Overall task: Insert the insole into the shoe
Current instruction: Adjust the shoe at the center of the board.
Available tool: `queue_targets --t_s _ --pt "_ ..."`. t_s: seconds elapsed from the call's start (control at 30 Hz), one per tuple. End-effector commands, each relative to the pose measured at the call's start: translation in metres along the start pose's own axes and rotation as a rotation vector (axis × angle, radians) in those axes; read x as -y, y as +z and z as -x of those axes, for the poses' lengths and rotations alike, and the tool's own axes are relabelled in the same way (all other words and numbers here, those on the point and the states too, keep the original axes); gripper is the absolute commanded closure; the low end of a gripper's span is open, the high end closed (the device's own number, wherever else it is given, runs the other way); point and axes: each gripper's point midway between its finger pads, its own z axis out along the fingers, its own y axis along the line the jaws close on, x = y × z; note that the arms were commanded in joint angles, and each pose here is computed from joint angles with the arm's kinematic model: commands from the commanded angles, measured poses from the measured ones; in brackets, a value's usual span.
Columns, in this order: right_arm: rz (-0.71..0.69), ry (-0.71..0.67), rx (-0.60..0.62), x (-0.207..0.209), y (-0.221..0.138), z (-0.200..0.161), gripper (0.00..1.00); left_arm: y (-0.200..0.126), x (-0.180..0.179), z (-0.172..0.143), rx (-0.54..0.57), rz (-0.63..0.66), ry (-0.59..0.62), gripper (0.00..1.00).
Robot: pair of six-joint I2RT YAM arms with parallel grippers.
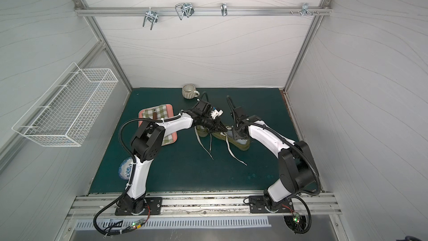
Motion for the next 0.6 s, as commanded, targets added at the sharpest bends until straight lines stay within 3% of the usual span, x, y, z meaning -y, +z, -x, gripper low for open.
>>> queue_targets --t_s 0.0,0.1,0.4,0.5,0.57 --pt "0.008 -0.016 -0.038 0.003 0.013 0.001 0.32 -0.002 0.004 0.011 0.012 -0.012 0.027 1.0" --pt "0.032 0.04 -0.046 0.012 0.026 0.006 0.36 -0.003 0.005 0.012 0.008 -0.011 0.028 1.0" --pt "0.059 0.055 -0.032 0.018 0.021 0.01 0.87 -0.004 0.002 0.02 -0.023 0.062 0.067 1.0" --pt "0.054 0.055 -0.037 0.019 0.014 0.006 0.99 -0.005 -0.001 0.02 -0.038 0.095 0.08 1.0" --pt "0.072 0.065 -0.044 0.018 0.009 0.003 1.0 -0.01 0.003 0.027 -0.029 0.112 0.106 1.0"
